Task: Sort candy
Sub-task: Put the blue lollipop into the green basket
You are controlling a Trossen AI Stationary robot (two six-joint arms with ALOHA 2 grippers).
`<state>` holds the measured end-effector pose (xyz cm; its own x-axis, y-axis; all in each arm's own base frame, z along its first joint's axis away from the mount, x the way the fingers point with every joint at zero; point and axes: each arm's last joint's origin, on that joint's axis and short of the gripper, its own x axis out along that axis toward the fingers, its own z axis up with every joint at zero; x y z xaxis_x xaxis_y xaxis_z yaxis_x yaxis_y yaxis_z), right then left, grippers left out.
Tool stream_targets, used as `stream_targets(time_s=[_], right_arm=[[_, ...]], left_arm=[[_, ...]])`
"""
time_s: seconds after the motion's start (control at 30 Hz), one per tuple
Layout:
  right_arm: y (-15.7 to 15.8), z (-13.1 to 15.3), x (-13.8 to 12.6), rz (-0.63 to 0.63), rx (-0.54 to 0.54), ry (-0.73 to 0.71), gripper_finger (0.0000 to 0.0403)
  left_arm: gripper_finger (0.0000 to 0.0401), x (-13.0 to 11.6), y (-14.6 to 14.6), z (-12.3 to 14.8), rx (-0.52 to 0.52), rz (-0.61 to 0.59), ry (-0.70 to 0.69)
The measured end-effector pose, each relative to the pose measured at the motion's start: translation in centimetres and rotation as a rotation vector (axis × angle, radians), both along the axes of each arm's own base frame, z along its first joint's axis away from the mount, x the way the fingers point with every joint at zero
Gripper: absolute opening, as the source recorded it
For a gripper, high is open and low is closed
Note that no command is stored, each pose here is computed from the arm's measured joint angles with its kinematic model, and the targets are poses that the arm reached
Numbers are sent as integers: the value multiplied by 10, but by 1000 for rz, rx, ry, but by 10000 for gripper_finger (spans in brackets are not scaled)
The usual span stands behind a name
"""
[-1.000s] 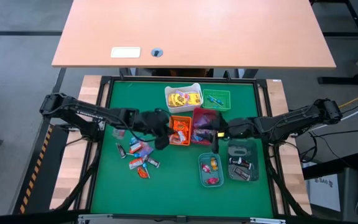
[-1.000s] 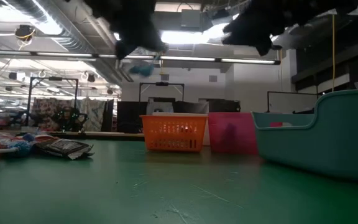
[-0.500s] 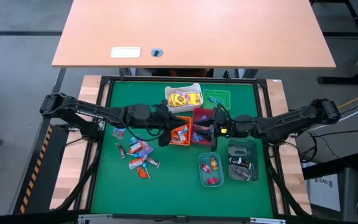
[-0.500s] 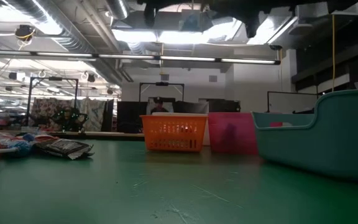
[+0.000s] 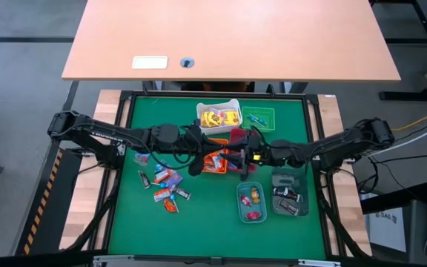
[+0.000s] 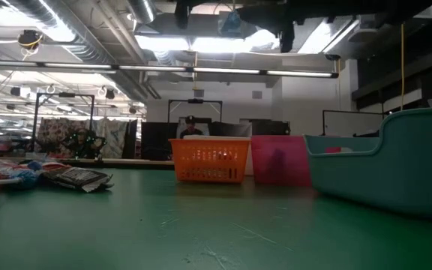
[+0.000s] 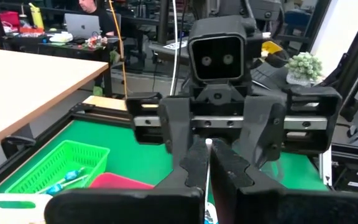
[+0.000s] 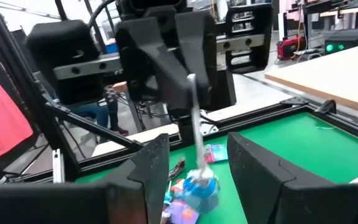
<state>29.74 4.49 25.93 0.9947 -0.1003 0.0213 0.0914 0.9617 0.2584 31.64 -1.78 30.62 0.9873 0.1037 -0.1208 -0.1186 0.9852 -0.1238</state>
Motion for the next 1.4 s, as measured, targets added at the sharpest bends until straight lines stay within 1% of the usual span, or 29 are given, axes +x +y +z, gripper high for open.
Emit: stream_targets(time_s=[0.23, 0.33, 0.47, 0.6, 0.67, 0.8, 0.93, 1.1, 1.23, 1.4], right_arm=[[-2, 2, 12, -6, -28, 2, 161], [-2, 3, 13, -5, -28, 0, 146], [-2, 2, 13, -3, -30, 9, 96], [-2, 0, 13, 1, -32, 21, 27], [-2, 0, 13, 1, -33, 21, 8], [-2, 0, 13, 0, -33, 21, 20], [-2, 0, 13, 0, -35, 22, 6], [-2, 0, 13, 0, -53, 24, 6], [-2, 1, 13, -6, -57, 23, 5], [-13, 0, 14, 9, -58, 35, 3]], left_arm=[[0, 0, 0, 0, -1, -2, -2], [0, 0, 0, 0, -1, -2, -2], [0, 0, 0, 0, -1, -2, -2], [0, 0, 0, 0, -1, -1, -1], [0, 0, 0, 0, -1, -1, 1], [0, 0, 0, 0, -1, -1, 3], [0, 0, 0, 0, -2, 0, 4], [6, 0, 0, 0, -1, -1, 4], [37, 0, 0, -1, 0, -1, 9], [85, 0, 0, -1, 1, 0, 9]])
